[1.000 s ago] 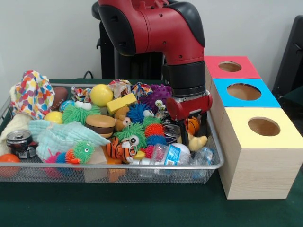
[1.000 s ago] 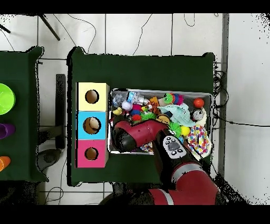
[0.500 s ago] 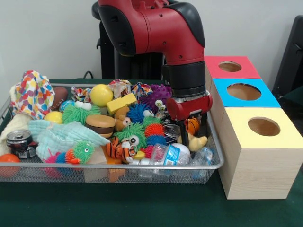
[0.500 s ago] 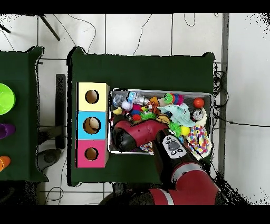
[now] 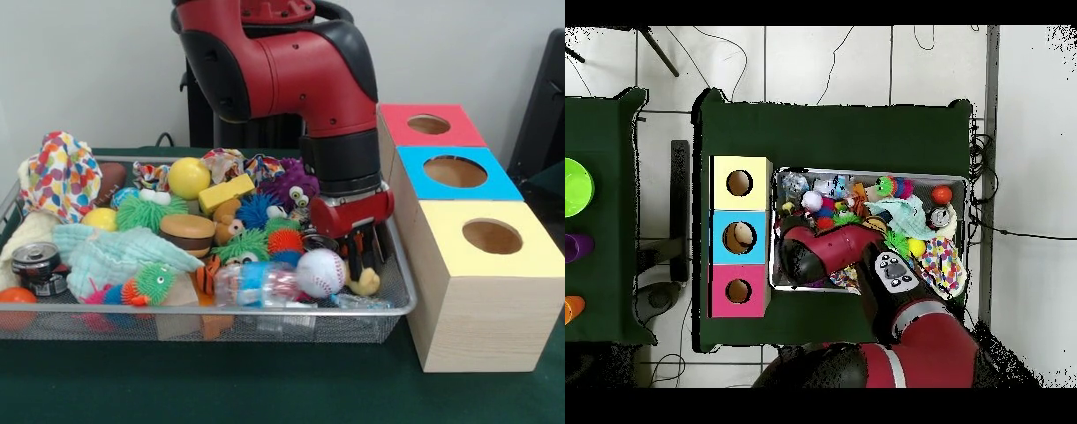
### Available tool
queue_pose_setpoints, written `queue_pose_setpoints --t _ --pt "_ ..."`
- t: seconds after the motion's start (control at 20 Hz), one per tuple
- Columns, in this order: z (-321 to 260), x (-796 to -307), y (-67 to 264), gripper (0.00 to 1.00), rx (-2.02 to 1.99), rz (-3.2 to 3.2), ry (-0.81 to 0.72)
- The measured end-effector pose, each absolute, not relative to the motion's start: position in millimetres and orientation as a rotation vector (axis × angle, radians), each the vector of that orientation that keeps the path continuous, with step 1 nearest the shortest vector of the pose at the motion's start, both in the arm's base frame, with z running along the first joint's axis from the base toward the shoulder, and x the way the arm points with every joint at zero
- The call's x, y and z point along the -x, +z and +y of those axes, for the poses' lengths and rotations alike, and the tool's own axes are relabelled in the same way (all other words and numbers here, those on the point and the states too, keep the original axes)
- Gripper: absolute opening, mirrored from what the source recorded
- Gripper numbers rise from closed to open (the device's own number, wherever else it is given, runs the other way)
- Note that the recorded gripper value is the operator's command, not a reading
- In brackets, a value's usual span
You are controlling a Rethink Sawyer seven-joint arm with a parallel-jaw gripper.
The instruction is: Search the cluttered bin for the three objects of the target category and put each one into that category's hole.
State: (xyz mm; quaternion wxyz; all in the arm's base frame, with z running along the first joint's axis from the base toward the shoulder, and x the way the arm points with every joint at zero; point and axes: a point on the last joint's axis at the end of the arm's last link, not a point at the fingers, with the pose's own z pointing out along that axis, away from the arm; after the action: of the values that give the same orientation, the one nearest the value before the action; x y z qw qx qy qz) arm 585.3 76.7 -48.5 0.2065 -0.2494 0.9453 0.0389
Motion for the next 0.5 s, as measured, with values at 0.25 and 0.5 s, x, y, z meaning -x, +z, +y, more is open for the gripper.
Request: queue_pose_setpoints --t 0.25,0.5 --pt "70.4 -596.1 -60.3 0.00 0.666 2.613 0.107" --pt "70.3 -599.5 -61.3 0.00 0.663 2.605 0.105"
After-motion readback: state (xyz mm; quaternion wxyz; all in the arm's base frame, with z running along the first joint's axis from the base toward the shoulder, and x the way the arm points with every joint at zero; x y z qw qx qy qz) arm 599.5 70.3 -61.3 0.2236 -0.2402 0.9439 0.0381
